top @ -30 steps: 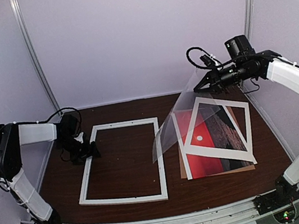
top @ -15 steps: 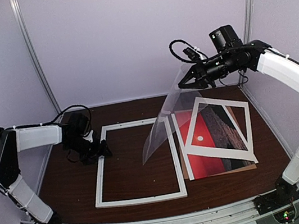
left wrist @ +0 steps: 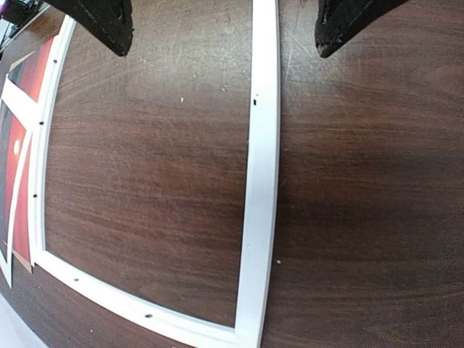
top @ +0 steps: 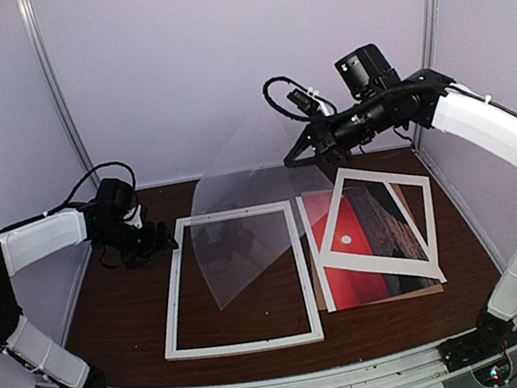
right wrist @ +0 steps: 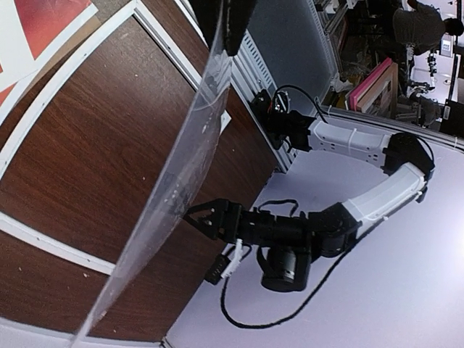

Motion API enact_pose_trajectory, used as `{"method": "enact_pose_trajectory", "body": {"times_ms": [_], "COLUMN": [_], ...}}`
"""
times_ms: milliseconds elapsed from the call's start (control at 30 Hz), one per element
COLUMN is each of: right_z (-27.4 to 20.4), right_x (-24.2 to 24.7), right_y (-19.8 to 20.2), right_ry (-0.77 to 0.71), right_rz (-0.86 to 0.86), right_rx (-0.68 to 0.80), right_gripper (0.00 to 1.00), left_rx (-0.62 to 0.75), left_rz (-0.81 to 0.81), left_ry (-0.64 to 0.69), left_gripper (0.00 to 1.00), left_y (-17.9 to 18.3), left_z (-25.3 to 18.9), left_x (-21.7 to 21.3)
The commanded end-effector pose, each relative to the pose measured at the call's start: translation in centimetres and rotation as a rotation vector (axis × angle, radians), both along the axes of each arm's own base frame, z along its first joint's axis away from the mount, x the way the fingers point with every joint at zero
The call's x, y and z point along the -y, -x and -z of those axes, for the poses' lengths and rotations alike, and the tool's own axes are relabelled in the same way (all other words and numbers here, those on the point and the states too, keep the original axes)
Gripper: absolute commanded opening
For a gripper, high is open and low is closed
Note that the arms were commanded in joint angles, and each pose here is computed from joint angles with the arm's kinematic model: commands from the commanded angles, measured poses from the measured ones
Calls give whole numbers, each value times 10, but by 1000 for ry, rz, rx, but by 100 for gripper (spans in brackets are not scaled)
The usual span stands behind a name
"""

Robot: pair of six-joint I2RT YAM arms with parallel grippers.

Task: Put the photo into the frame
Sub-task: Adjust the glass panel.

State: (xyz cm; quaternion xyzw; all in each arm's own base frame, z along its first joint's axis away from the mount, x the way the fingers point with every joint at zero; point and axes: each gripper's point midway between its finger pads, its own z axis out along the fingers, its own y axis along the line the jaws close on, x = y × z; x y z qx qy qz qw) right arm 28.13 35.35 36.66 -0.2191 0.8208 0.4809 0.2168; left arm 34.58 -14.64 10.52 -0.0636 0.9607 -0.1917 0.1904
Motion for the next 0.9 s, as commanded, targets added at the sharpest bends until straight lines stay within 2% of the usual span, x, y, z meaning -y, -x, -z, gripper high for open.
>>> {"method": "enact_pose_trajectory", "body": {"times_ms": [0,167,367,600,867], "right_z": [60,139,211,258,294], "right_x": [29,65,83,113,124], "right_y": [-5,-8,-7,-8,-5], "right_ry": [100,182,262,415,415], "right_rz": [118,255,353,462,554], "right_rx": [-98,-235,-335,-353,-403], "right_gripper": [0,0,0,0,2], "left_rx": [45,51,53,46,17], "left_rz": [9,25,49,136,207], "left_ry": [-15,-7,4,18,75], "left_gripper": [88,88,87,87,87], "left_y": [-6,-10,-9,4,18], "left_z": [-14,-16,-18,-10,17], "left_x": [-4,0,5,39,95]}}
